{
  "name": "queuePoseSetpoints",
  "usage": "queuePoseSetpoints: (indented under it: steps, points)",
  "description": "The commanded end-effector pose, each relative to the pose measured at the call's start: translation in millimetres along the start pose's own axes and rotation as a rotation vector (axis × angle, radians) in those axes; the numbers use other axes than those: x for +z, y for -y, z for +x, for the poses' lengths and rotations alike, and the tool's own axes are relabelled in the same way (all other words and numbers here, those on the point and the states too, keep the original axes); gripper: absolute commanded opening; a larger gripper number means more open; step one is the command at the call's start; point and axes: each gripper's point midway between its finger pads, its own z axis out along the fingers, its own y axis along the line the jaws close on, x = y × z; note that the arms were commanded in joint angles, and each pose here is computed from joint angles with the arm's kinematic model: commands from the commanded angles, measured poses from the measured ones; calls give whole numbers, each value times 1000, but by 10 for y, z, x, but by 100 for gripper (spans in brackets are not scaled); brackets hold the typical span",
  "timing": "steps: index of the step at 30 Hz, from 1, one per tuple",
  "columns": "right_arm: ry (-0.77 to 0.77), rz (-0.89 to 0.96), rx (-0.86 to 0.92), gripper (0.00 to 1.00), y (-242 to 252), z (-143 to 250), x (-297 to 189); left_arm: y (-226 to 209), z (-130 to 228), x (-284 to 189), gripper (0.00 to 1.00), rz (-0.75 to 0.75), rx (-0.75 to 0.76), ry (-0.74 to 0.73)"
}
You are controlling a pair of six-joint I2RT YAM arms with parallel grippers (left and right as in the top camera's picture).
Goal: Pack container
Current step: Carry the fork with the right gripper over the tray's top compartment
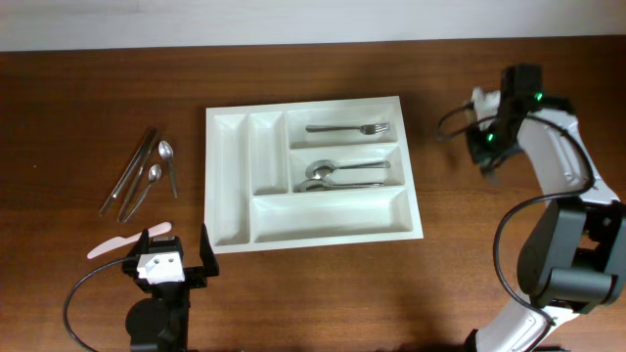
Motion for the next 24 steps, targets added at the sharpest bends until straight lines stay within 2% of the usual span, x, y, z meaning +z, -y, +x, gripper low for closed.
queuePoseSetpoints:
  steps: [1,6,14,19,24]
  points:
    - [124,21,61,4,3,-450,-369,10,17,5,99,8,15,1]
    - [264,9,175,4,-207,-905,-676,10,17,5,99,8,15,1]
    - [462,-110,408,4,-955,-1489,-912,10,17,5,99,8,15,1]
    - [537,-142,736,4,-1309,-1667,-984,10,17,5,99,8,15,1]
    - [500,-186,949,4,-1623,-1654,-779,10,17,5,99,8,15,1]
